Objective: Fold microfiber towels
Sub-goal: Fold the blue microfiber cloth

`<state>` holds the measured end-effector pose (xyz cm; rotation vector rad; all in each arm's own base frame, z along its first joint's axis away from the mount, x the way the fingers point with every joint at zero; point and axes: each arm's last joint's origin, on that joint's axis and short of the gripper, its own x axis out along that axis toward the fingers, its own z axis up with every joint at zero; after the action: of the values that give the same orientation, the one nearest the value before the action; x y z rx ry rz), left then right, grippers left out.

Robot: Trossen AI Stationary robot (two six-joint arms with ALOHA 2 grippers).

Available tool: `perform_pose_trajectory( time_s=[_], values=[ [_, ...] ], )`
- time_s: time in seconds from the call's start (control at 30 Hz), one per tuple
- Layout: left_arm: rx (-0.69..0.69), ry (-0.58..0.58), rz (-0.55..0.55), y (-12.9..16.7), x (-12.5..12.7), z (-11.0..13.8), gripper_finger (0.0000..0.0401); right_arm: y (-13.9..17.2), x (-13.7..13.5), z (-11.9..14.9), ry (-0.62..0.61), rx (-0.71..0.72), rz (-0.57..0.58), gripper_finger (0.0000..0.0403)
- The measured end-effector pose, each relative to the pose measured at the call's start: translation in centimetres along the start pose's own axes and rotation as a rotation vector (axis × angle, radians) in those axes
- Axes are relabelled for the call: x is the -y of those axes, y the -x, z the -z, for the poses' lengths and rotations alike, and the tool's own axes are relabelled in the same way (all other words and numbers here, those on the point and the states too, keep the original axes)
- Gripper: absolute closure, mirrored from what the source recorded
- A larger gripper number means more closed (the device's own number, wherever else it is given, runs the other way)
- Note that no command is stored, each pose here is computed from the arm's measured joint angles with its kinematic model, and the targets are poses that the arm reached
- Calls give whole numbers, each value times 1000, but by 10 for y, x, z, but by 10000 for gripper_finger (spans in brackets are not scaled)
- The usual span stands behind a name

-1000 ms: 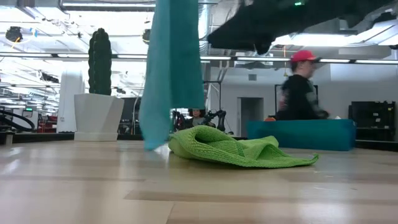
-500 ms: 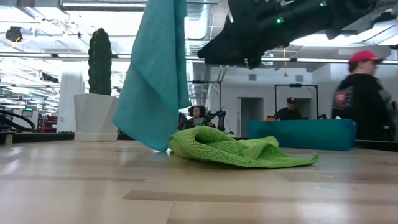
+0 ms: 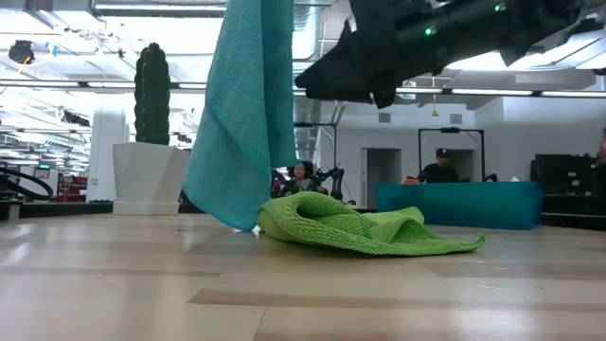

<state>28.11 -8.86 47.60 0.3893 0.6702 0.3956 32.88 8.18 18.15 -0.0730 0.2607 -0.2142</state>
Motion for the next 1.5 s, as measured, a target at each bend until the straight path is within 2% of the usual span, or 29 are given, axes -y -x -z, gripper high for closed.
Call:
perform_pose_trajectory(
  time_s=[0.2,0.47,0.57,0.63,0.73,0.8,0.9,0.97,1.07,1.13,1.17,1.23,1.33,1.43,1.5],
  values=[
    [0,-5,0,0,0,0,397,4,-12,3,-2,7,-36,188],
    [1,-3,0,0,0,0,397,-19,1,28,-6,-51,10,196],
    [1,-3,0,0,0,0,397,-27,2,32,3,-67,-6,220],
    [1,-2,0,0,0,0,397,-28,-1,28,27,-55,-7,259],
    [1,-3,0,0,0,0,397,-25,-6,17,83,-38,35,358],
    [-1,-1,-1,0,0,0,397,-19,-7,5,130,-56,68,385],
    [-30,8,-43,0,-2,4,397,4,-7,-28,182,-120,140,394],
    [-68,23,-131,1,-5,10,397,30,-7,-57,233,-149,213,394],
    [-109,118,-259,1,-11,20,397,69,4,-97,267,-165,330,394],
    [-105,207,-284,-3,-12,21,397,86,19,-117,260,-177,335,394],
    [-117,228,-281,-5,-12,23,397,92,27,-125,250,-189,297,394],
    [-117,290,-295,-9,-10,26,397,100,42,-136,236,-233,223,394],
    [-164,324,-333,-25,-9,35,397,109,61,-149,193,-207,353,394],
    [-256,345,-363,-48,-11,47,397,115,76,-160,230,-235,256,394],
    [-335,359,-370,-64,-14,59,397,116,84,-161,192,-247,331,394]
  ],
)
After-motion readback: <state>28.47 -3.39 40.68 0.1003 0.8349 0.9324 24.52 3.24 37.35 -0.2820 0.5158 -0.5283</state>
